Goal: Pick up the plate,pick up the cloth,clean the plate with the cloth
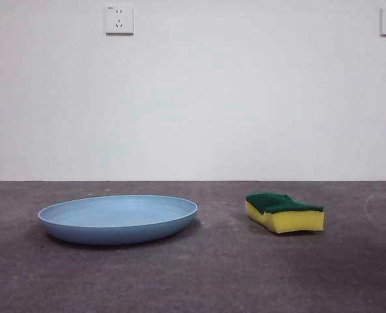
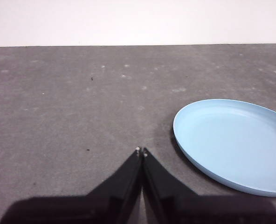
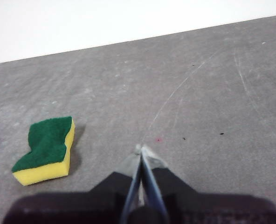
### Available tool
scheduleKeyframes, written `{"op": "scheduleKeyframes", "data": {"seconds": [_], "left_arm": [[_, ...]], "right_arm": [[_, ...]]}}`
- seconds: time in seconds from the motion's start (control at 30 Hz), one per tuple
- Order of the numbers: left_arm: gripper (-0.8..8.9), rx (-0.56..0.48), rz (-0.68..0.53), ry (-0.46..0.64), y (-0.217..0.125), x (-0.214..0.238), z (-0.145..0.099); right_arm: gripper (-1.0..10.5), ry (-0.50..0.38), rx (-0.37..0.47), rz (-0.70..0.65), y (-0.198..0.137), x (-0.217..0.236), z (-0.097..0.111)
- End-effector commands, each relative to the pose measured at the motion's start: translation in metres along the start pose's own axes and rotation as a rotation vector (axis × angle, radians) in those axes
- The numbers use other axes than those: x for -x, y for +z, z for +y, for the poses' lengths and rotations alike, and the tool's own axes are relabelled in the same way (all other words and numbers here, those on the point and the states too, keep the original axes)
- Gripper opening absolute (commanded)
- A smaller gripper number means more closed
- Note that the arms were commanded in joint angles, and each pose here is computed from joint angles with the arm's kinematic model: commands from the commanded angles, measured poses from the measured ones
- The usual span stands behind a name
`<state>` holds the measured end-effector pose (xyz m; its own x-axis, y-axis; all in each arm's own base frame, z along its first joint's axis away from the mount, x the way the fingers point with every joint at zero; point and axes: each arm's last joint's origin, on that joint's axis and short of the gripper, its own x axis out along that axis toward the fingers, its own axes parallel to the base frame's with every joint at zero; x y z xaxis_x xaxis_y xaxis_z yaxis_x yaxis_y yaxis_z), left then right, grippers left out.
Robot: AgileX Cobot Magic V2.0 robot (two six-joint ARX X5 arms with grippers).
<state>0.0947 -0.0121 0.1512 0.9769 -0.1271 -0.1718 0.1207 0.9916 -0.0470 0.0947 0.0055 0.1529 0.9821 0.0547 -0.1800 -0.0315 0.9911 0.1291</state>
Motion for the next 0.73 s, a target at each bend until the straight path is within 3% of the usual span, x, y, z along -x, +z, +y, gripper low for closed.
{"op": "scheduleKeyframes", "data": {"seconds": [0.03, 0.13, 0.37, 0.73], "left_arm": [[-0.03, 0.01, -0.004, 0.001, -0.003, -0.001, 0.0], [-0.03, 0.02, -0.004, -0.001, -0.003, -0.001, 0.0], [-0.05, 0.173, -0.015, -0.005, 0.004, 0.001, 0.0], [-0.06, 0.192, -0.055, -0.034, 0.065, 0.014, -0.004]], "right_arm": [[0.0, -0.001, -0.01, 0.005, -0.003, -0.001, 0.0], [0.0, 0.006, -0.035, 0.005, -0.003, -0.001, 0.0], [-0.1, 0.025, -0.175, -0.049, 0.016, 0.005, 0.003], [-0.1, 0.13, -0.179, -0.058, 0.102, 0.017, 0.017]]}}
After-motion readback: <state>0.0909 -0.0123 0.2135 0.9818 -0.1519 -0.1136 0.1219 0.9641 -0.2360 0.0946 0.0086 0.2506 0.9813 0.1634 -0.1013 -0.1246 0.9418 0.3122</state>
